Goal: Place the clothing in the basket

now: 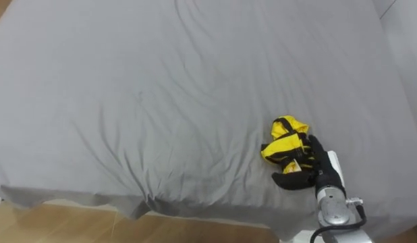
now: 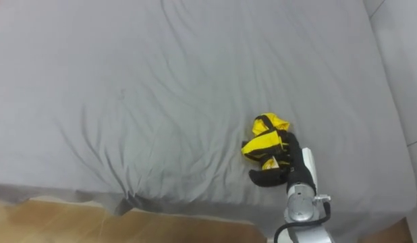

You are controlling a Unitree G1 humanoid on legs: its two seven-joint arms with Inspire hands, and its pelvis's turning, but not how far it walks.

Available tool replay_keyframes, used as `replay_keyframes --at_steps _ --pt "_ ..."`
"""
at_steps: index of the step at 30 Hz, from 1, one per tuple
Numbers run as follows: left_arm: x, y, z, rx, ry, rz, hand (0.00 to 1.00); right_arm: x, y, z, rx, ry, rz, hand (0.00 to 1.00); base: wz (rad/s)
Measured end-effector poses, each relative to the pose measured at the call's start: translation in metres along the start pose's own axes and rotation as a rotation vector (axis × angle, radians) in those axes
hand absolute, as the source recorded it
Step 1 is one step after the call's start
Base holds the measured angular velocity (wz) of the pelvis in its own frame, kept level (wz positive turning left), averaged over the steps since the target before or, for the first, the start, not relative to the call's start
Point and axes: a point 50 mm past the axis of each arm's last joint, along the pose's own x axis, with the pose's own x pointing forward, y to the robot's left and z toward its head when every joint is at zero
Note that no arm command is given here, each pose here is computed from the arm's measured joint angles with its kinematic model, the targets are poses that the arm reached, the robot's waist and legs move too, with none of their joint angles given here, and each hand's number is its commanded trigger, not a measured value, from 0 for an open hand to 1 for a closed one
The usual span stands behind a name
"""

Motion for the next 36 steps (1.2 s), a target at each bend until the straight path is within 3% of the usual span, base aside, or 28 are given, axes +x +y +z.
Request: replay_keyframes --at_steps 10,11,12,13,16,36 --pt "0.0 -0.002 0.002 0.02 -0.011 -0.008 0.0 0.001 0.003 -0.006 -0.099 0.017 0.025 0.0 0.0" --pt "0.0 -0.002 0.003 0.02 -0.01 -0.009 0.0 0.001 0.003 -0.006 -0.118 0.015 0.026 0.47 0.0" --pt "0.0 -0.002 0.004 0.018 -0.013 -0.01 0.0 0.001 0.003 -0.007 -0.163 0.006 0.027 0.86 0.05" --pt "0.0 -0.002 0.007 0.016 -0.02 -0.011 0.0 0.001 0.003 -0.008 -0.199 0.004 0.03 1.0 0.07" --pt "0.0 -0.003 0.009 0.013 -0.031 -0.012 0.0 0.0 0.003 -0.011 -0.257 0.005 0.024 1.0 0.07" --pt "0.0 -0.004 0.013 0.01 -0.048 -0.013 0.0 0.004 -0.004 -0.014 -0.246 0.046 0.004 1.0 0.02"
